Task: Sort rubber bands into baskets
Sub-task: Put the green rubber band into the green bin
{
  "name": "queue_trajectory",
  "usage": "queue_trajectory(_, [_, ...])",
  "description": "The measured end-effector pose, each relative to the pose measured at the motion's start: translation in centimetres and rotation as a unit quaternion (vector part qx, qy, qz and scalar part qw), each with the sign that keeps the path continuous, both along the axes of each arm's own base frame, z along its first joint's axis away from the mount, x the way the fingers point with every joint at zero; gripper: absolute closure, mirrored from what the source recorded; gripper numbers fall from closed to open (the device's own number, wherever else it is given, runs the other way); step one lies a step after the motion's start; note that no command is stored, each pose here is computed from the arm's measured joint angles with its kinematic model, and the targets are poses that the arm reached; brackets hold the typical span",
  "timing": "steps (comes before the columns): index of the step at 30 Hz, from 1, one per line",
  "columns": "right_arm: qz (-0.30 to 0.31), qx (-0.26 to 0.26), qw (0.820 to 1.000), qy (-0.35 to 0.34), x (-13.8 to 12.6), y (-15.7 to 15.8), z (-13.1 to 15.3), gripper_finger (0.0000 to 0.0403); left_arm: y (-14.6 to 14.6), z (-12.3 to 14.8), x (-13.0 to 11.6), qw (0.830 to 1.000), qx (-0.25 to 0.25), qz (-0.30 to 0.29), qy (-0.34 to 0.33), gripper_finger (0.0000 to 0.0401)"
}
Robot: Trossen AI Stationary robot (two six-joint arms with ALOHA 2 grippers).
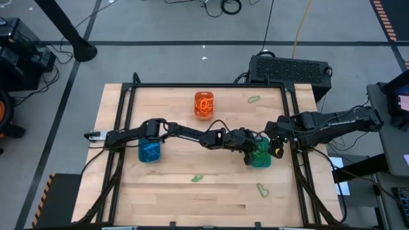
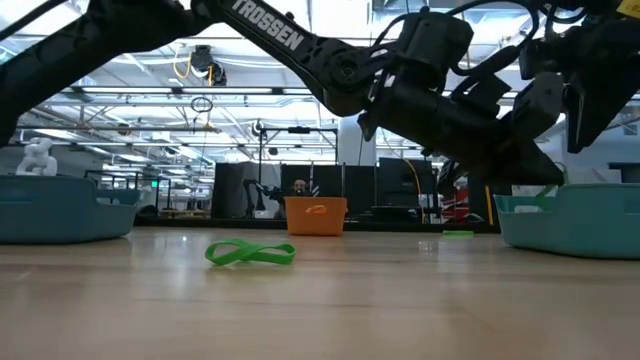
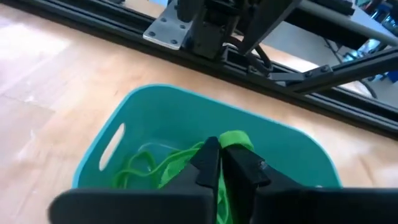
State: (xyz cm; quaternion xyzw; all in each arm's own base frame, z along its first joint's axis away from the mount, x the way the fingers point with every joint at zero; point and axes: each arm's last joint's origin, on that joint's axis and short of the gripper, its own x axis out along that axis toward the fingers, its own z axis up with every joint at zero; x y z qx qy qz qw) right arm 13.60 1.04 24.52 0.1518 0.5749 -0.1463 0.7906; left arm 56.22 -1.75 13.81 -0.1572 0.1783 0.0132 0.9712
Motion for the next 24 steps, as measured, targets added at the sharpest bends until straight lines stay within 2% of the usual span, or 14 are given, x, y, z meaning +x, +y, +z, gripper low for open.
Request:
queue_trajectory(11, [0.002,0.000,1.000,-0.004,0.1,0.0,0.0,0.0236,0.0,-0.5,-0.2,1.000,0.006,-0.011,0.028,0.0292])
queue_trajectory(17, [0.002,0.000,1.000,-0.004,0.1,0.0,0.0,0.0236,0.1,0.4,-0.5,0.999,0.005,-0.028,0.044,0.0277])
queue_trajectory(20, [0.002,0.000,1.000,-0.004,0.1,0.0,0.0,0.0236,0.1,2.3,-1.3,0.996,0.019,-0.037,0.084,0.0277])
queue_trajectory(24, [0.002,0.000,1.000,-0.006,0.1,0.0,0.0,0.0236,0.0,3.7,-3.5,0.978,0.024,-0.052,0.198,0.0277])
